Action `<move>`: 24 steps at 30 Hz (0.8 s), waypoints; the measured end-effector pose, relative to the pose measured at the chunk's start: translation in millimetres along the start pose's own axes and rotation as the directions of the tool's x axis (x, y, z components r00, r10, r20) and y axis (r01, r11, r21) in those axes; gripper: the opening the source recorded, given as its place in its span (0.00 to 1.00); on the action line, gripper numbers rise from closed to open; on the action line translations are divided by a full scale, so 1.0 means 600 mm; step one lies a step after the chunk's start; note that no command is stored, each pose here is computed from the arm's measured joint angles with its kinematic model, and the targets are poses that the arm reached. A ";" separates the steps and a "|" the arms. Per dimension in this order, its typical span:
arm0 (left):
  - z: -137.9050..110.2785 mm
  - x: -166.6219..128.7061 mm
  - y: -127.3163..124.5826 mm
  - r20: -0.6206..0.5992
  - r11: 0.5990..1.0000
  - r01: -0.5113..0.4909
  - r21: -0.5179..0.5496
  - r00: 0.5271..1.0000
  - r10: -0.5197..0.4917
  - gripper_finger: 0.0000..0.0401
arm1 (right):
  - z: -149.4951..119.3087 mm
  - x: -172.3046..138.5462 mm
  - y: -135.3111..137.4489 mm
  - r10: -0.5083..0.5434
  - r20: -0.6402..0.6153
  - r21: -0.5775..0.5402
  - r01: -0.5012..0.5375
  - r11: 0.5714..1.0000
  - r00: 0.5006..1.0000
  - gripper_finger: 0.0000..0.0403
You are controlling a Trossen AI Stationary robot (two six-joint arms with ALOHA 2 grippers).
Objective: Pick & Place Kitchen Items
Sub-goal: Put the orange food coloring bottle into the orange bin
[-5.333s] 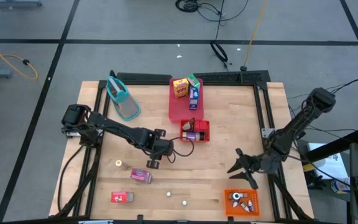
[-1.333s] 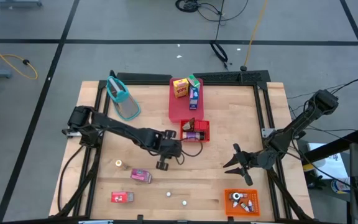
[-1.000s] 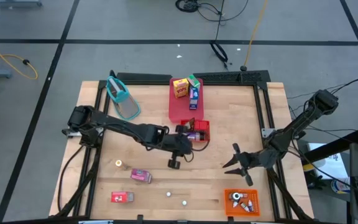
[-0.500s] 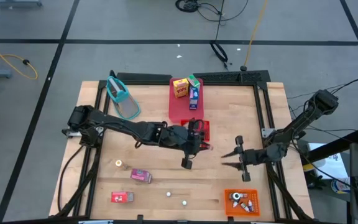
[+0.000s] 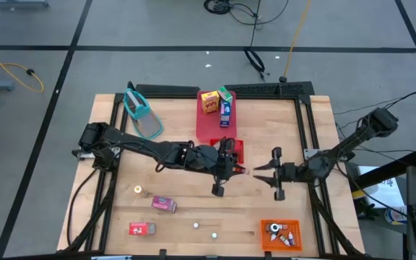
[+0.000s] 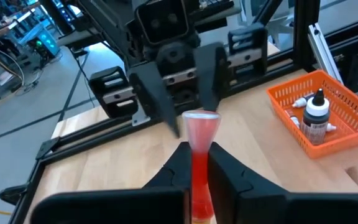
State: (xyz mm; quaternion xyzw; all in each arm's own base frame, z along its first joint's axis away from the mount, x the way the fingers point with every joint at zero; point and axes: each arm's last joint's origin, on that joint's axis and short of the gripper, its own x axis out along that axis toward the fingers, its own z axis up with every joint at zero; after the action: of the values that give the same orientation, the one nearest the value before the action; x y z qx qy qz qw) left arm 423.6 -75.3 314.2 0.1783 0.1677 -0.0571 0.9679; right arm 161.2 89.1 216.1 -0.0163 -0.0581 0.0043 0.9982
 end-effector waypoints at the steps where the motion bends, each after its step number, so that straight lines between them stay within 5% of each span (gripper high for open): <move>1: 0.000 0.000 0.000 0.000 1.000 0.000 0.000 1.000 0.000 0.06 | 0.002 0.002 -0.001 0.038 0.018 0.002 -0.038 0.999 0.999 0.26; 24: 0.000 0.000 0.000 0.001 1.000 0.000 0.001 1.000 0.000 0.05 | 0.009 0.042 -0.027 0.061 0.133 -0.040 -0.056 0.998 0.989 0.26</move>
State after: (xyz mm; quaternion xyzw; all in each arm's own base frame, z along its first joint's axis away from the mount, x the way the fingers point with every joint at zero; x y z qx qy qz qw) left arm 423.6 -75.1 314.3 0.1788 0.1672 -0.0574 0.9679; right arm 185.5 73.4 224.9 -0.0356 -0.1245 0.0335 0.9910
